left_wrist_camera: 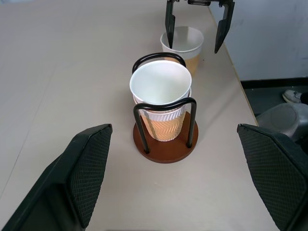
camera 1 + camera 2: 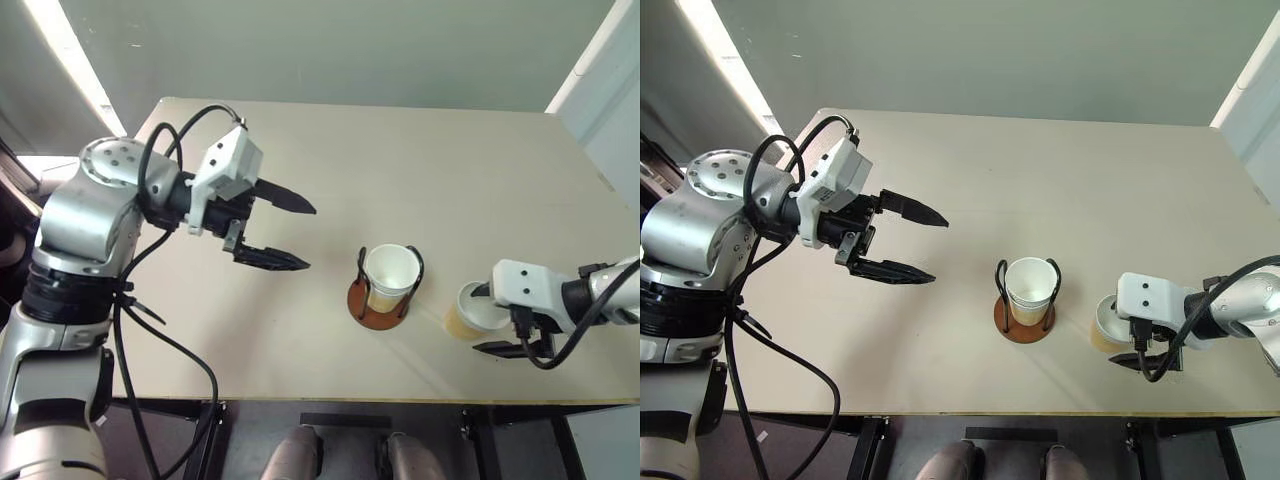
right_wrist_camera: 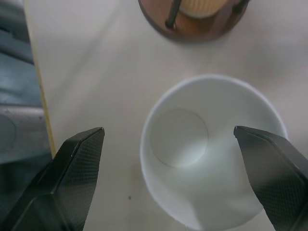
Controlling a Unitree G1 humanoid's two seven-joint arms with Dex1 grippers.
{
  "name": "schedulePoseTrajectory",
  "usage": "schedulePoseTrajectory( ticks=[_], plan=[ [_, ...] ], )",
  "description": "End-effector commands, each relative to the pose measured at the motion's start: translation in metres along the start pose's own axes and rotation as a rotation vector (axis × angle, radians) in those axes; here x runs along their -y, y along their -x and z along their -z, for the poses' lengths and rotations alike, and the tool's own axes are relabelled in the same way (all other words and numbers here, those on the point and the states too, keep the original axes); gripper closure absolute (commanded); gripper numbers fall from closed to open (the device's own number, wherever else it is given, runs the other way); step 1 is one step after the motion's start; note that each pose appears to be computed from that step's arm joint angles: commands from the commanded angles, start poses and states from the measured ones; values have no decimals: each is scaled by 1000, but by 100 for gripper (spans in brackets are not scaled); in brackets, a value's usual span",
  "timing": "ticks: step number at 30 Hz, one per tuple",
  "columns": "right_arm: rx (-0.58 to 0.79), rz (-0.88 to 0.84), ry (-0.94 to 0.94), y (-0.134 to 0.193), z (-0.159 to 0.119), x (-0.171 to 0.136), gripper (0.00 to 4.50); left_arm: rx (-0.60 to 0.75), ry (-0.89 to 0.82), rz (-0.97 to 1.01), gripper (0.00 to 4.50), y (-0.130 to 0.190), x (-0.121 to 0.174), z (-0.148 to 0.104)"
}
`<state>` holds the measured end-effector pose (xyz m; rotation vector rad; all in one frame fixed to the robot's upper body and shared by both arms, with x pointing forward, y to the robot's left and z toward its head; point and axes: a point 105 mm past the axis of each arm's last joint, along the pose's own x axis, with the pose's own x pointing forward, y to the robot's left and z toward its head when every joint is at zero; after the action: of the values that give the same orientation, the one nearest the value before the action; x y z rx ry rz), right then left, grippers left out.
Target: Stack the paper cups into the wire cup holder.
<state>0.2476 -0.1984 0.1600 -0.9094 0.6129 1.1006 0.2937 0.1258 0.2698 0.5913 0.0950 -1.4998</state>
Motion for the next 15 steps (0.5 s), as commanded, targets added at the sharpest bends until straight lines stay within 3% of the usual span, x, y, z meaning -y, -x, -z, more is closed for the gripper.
schedulePoseTrajectory(
  ticks=[1,4,15],
  plan=[
    [-11,14,59,-1,-5,4,0,17,-42,-28,5,5,1,-10],
    [-21,13,96,-3,-9,5,65,13,-46,-30,0,5,1,-9],
    [-8,-8,231,6,-36,4,447,-33,-62,-47,0,10,0,2]
  ],
)
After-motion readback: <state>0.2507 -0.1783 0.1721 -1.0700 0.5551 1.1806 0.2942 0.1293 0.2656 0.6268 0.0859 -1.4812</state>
